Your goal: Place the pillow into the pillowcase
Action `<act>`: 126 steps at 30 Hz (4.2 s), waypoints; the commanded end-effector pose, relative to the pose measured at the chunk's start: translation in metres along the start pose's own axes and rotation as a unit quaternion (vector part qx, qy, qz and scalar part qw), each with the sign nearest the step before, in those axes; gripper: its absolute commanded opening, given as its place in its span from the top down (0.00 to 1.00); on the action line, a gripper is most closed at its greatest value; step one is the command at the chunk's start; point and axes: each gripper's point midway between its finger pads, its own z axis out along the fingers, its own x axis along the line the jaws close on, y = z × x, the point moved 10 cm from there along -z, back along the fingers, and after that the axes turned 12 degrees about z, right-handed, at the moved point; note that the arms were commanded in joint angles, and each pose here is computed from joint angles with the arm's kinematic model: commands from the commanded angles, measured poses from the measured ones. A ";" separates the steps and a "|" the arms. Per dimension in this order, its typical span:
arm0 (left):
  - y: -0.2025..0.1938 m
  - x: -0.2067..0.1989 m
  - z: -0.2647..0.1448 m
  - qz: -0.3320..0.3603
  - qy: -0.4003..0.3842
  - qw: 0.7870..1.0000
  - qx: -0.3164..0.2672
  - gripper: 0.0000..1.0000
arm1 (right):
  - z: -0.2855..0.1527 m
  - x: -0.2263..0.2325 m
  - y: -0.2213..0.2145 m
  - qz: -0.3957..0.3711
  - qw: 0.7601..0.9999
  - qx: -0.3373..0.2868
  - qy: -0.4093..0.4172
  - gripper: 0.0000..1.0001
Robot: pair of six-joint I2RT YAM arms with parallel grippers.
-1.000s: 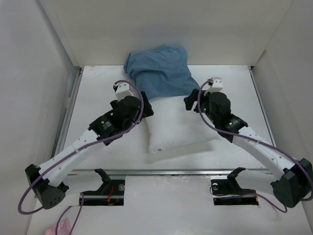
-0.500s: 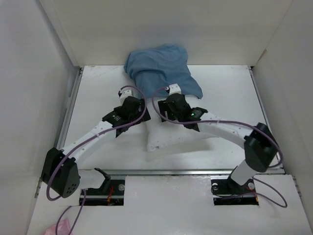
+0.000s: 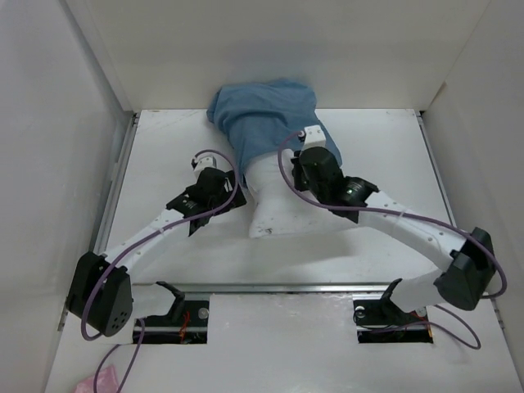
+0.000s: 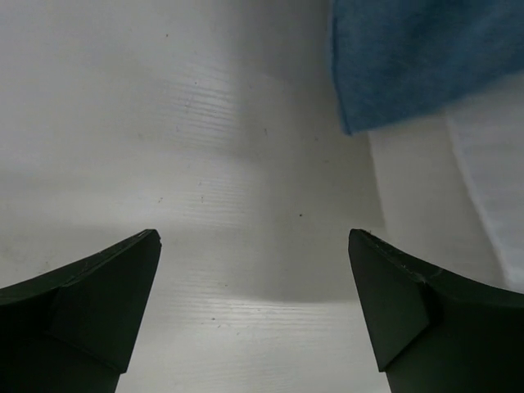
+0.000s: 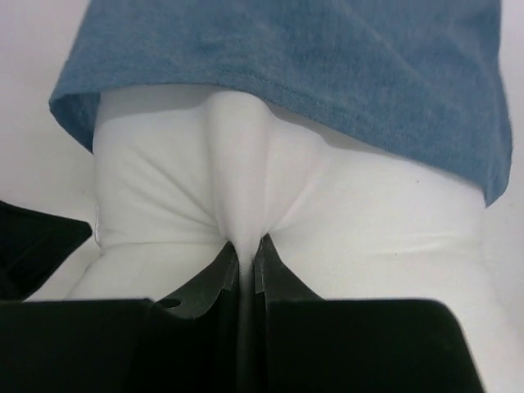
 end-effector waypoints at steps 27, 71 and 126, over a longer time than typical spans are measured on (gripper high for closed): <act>0.033 -0.038 0.047 -0.047 -0.027 0.991 -0.122 0.99 | -0.049 0.013 0.118 0.016 0.987 -0.123 0.100 1.00; 0.099 -0.041 -0.018 0.202 0.009 0.964 -0.174 0.19 | 0.014 -0.009 0.005 0.203 0.942 -0.265 0.040 1.00; 0.000 -0.092 -0.150 0.155 -0.353 0.922 -0.026 1.00 | 0.076 0.013 -0.011 0.308 0.869 -0.387 0.012 1.00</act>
